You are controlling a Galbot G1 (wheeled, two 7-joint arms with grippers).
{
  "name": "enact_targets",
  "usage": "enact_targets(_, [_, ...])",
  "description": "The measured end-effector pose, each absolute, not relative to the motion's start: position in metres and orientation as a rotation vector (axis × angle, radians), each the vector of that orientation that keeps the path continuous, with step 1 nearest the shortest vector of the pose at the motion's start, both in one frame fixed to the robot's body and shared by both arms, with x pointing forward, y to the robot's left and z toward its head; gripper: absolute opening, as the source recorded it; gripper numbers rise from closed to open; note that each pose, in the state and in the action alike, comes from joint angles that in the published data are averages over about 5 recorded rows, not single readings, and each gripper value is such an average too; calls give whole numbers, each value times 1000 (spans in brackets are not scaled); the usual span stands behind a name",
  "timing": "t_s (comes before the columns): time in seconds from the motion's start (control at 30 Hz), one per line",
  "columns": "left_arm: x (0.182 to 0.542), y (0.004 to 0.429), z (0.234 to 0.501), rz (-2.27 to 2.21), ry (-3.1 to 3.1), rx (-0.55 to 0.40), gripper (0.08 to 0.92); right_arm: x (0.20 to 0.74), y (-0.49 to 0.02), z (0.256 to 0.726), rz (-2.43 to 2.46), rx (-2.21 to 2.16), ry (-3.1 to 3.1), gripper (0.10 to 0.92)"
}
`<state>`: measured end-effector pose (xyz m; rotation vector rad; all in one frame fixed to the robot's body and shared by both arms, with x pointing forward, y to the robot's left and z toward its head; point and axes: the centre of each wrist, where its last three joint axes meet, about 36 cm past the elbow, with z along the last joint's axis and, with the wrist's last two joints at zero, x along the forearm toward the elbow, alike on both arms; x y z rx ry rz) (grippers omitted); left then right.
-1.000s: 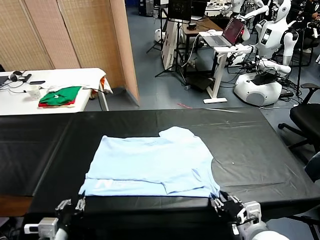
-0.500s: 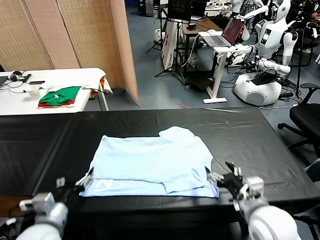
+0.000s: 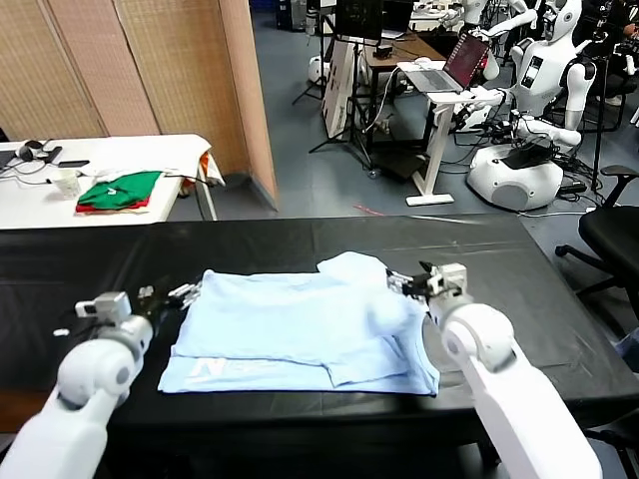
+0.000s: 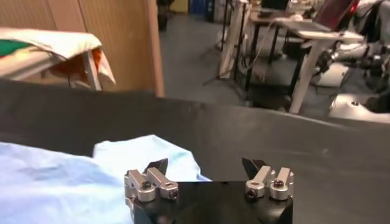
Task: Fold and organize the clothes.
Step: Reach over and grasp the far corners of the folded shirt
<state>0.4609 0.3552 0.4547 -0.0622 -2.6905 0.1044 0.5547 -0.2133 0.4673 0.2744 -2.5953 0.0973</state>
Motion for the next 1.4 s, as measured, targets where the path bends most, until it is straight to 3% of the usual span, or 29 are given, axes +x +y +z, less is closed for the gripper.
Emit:
enact_targets(0.27, [501, 358, 441, 103, -2631, -90, 907, 582, -200, 457, 98, 256, -2559, 907])
enact_targets(0.57, [518, 362, 430, 105, -2609, -89, 907, 593, -193, 442, 95, 244, -2522, 906])
enact_targets(0.67, [521, 361, 427, 102, -2603, -99, 907, 594, -192, 439, 92, 247, -2513, 865])
enact_targets(0.77, [523, 360, 424, 96, -2596, -105, 886, 595, -191, 437, 89, 255, -2507, 773])
enact_targets(0.87, [525, 359, 420, 90, -2587, -101, 775, 595, -190, 436, 86, 263, -2503, 629])
enact_targets(1.1, [524, 360, 414, 83, -2574, -98, 334, 596, -192, 433, 88, 271, -2498, 216])
enact_targets(1.23, [524, 361, 415, 82, -2576, -102, 165, 593, -195, 433, 75, 283, -2512, 145])
enact_targets(1.4, [525, 359, 420, 92, -2594, -107, 147, 584, -199, 432, 49, 314, -2619, 142])
